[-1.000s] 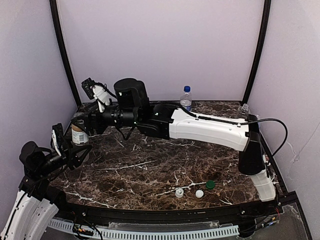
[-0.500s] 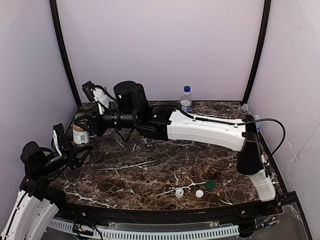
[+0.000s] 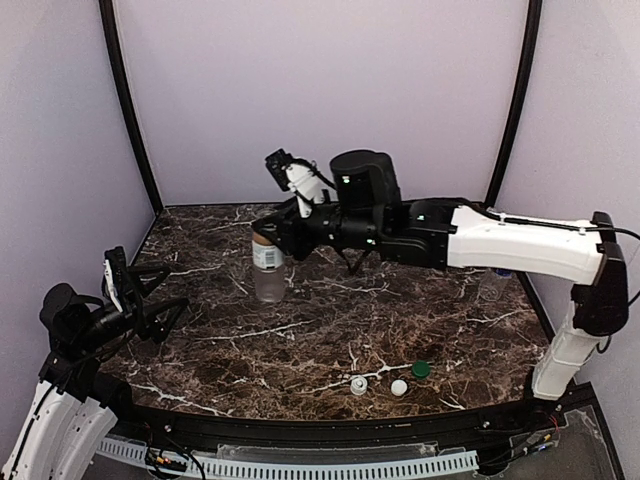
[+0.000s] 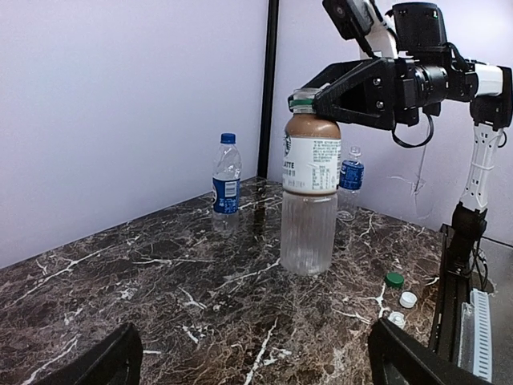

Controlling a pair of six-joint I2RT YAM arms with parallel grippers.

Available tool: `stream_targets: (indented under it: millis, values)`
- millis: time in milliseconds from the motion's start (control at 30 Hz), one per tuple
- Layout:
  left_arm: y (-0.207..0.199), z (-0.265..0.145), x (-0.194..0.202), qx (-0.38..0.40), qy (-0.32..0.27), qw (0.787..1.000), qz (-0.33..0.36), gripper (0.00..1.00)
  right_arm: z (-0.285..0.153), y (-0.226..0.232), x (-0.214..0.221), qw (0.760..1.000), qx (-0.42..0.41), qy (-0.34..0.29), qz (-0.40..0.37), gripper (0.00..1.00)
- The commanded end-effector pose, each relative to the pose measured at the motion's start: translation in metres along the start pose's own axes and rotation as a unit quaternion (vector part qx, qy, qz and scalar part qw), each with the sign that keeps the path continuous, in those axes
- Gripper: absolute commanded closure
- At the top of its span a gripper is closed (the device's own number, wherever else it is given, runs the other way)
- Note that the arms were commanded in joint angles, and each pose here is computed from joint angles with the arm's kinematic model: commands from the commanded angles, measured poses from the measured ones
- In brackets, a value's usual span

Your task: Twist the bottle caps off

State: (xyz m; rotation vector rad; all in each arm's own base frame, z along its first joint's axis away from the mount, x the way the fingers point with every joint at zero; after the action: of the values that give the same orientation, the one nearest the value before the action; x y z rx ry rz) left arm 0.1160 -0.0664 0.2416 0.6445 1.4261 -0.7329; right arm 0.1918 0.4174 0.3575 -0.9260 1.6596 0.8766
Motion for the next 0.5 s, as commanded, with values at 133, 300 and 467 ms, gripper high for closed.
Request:
stream_targets:
  millis: [133,300,467]
  values:
    - [0.004,0.0,0.003,-0.014,0.0,1.0,0.002,0.01,-0.107,-0.128,0.06,0.952,0.304,-0.035,0.01,1.0]
    - [0.006,0.001,0.005,-0.02,0.005,1.0,-0.002,0.01,-0.136,-0.193,0.089,0.925,0.375,-0.066,0.011,1.0]
    - [0.01,0.001,0.006,-0.031,0.011,0.999,-0.006,0.01,-0.145,-0.241,0.106,0.902,0.424,-0.086,-0.012,1.0]
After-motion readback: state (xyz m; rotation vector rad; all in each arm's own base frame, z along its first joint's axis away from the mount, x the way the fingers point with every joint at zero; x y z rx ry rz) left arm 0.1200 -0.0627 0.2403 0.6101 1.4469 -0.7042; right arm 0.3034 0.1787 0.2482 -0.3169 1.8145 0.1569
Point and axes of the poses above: each gripper's point midway between its finger pads, its own z axis out along the fingers, its own y axis along the line the jaws close on, x = y × z, the point moved 10 cm from there along -z, back along the fingers, and after that the axes turned 3 degrees about z, right-handed, at the moved point
